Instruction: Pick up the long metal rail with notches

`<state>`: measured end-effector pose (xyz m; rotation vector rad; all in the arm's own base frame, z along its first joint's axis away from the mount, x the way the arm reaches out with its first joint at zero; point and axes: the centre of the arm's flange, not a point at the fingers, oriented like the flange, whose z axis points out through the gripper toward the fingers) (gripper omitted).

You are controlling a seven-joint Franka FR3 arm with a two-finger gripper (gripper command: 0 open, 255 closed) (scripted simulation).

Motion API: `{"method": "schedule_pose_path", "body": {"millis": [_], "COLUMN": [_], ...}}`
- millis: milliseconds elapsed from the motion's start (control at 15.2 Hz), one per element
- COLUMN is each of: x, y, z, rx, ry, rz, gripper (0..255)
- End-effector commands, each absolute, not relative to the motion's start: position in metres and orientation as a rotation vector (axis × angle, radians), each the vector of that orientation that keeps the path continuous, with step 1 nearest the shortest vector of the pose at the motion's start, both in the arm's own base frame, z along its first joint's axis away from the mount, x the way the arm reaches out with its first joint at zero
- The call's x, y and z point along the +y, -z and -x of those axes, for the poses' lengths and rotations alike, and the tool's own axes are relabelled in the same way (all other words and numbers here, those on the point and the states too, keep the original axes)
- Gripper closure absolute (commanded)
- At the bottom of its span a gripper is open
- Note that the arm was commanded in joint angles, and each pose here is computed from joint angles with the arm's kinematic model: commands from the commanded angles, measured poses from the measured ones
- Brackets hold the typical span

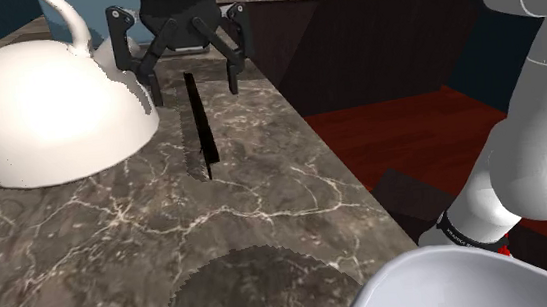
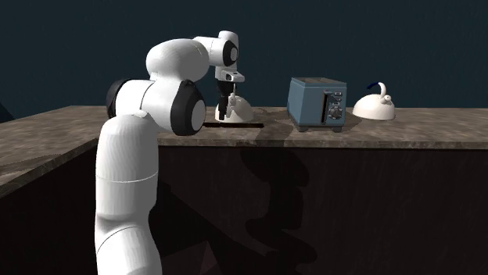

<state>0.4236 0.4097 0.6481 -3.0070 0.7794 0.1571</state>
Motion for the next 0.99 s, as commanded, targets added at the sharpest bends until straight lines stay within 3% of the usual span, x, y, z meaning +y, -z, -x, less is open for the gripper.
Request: {"method": "schedule_pose_path", "body": {"millis": [0,396,462,924], "x": [0.411,0.411,0.412,0.413], "y": [-0.64,-0.615,-0.615,-0.619], "z": [-0.424,-0.424,-0.425,-0.425], "rx": [0.786,0.786,0.785,0.785], "ry": [-0.158,-0.158,-0.158,-0.158], "rz": [3.005,3.005,3.006,3.005], "gripper": [0,0,255,255]}}
